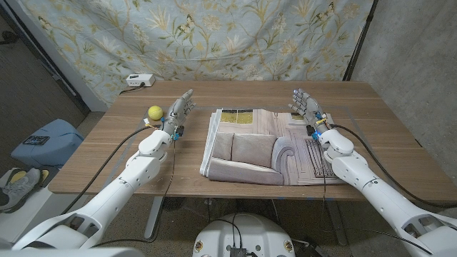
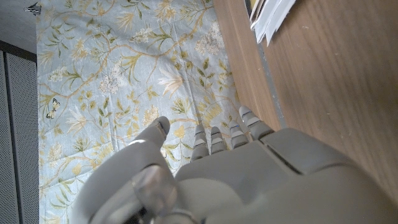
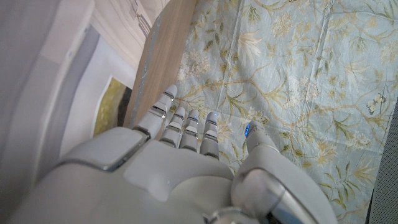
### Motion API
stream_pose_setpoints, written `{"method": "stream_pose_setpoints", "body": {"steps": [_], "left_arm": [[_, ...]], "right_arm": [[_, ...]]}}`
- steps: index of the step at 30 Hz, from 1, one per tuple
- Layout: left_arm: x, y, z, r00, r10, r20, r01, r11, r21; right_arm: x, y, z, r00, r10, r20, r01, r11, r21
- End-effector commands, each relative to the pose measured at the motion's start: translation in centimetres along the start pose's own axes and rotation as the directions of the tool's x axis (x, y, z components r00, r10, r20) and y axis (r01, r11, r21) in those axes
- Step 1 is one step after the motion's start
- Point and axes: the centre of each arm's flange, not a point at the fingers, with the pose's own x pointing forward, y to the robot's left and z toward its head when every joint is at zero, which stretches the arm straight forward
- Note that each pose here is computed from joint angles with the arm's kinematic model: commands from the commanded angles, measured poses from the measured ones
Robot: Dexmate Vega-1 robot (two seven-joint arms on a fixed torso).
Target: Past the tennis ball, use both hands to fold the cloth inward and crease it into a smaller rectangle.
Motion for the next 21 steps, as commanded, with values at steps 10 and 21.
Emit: {"method": "stream_pose_setpoints", "body": {"steps": [10, 21], "left_arm": [[-1.0, 0.1, 0.1, 1.000, -0.004, -0.006, 0.004, 1.000, 0.012], [-1.5, 0.0, 0.3, 1.000, -0.020, -0.008, 0.021, 1.000, 0.022]], "right_arm": [[-1.0, -0.4, -0.3, 1.000, -0.004, -0.015, 0.004, 1.000, -0.010], [-1.3, -0.4, 0.3, 1.000, 0.005, -0.004, -0.005, 1.000, -0.026]]}}
